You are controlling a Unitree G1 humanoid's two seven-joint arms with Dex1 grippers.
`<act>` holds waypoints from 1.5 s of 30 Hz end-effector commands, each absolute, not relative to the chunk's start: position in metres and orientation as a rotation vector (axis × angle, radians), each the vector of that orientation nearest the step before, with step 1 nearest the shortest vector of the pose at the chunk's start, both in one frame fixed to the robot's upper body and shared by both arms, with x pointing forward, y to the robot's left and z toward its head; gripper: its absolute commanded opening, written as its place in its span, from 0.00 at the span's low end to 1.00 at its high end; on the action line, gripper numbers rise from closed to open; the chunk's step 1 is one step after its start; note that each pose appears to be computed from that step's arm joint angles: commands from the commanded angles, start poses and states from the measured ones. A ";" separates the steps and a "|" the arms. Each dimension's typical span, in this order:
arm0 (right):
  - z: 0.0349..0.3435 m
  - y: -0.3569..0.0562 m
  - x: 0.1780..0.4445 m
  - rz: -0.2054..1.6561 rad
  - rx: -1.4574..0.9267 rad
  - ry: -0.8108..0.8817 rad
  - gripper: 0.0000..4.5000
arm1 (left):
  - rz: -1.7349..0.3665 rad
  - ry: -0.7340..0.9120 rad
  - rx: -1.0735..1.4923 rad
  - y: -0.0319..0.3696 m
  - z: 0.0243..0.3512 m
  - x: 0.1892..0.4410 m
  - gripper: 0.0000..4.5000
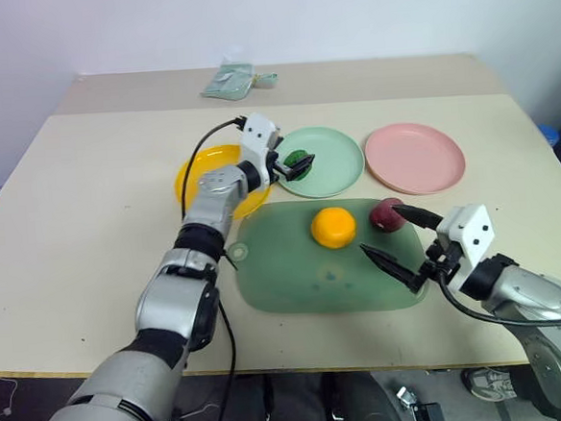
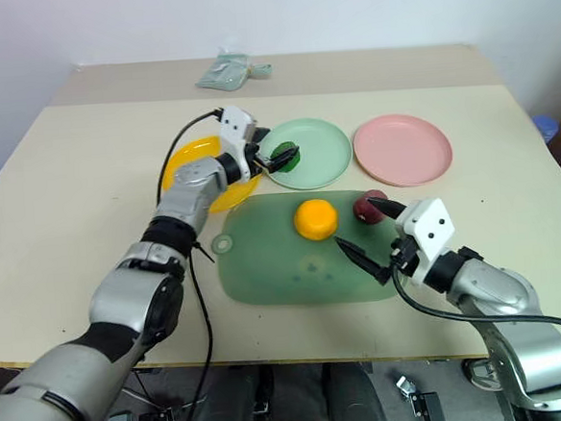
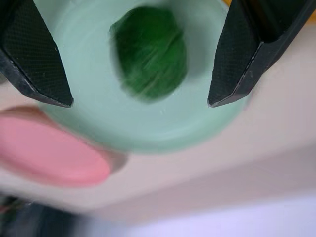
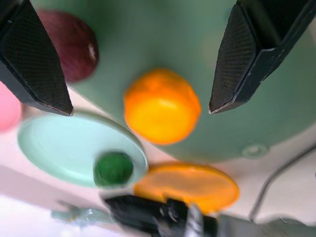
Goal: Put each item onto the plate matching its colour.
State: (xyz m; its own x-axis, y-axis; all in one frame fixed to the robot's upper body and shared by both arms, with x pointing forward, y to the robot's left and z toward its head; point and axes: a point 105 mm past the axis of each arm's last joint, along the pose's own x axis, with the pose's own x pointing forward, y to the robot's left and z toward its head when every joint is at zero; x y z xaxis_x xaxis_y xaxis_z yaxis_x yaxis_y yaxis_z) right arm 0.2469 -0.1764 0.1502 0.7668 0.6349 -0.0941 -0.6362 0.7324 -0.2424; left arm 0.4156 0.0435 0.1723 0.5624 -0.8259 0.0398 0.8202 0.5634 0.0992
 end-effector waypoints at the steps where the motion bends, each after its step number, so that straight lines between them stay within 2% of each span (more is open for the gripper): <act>1: 0.161 -0.180 0.236 0.742 -0.289 -0.008 1.00 | -1.282 -0.077 0.123 0.034 0.170 0.362 0.99; 3: 0.159 -0.182 0.231 0.767 -0.287 0.019 1.00 | -1.361 -0.034 0.172 0.031 0.159 0.344 0.99; 5: 0.158 -0.182 0.229 0.780 -0.289 0.032 1.00 | -1.376 -0.030 0.216 0.025 0.153 0.337 0.99; 13: 0.160 -0.179 0.226 0.785 -0.288 0.035 1.00 | -1.448 -0.020 0.284 -0.011 0.139 0.327 0.99; 17: 0.160 -0.178 0.226 0.773 -0.290 0.030 1.00 | -1.417 0.028 0.356 -0.015 0.126 0.334 0.99; 20: 0.161 -0.178 0.226 0.769 -0.291 0.028 1.00 | -1.383 0.034 0.372 -0.013 0.123 0.340 0.80; 25: 0.161 -0.179 0.226 0.766 -0.295 0.027 1.00 | -1.359 0.001 0.366 -0.006 0.129 0.342 0.27; 28: 0.161 -0.178 0.227 0.767 -0.298 0.023 1.00 | -1.274 -0.055 0.258 0.004 0.148 0.352 0.27; 32: 0.162 -0.179 0.228 0.768 -0.305 0.013 1.00 | -0.992 -0.147 0.085 0.045 0.181 0.380 0.27; 35: 0.161 -0.180 0.229 0.768 -0.302 0.013 1.00 | -0.895 -0.156 0.040 0.069 0.187 0.383 0.27; 38: 0.156 -0.179 0.230 0.783 -0.293 0.021 1.00 | -0.934 -0.138 0.003 0.078 0.183 0.371 0.45; 43: 0.155 -0.176 0.235 0.800 -0.289 0.019 1.00 | -1.063 -0.109 0.051 0.057 0.179 0.354 0.99; 45: 0.155 -0.174 0.237 0.804 -0.288 0.014 1.00 | -1.101 -0.087 0.116 0.041 0.172 0.354 0.99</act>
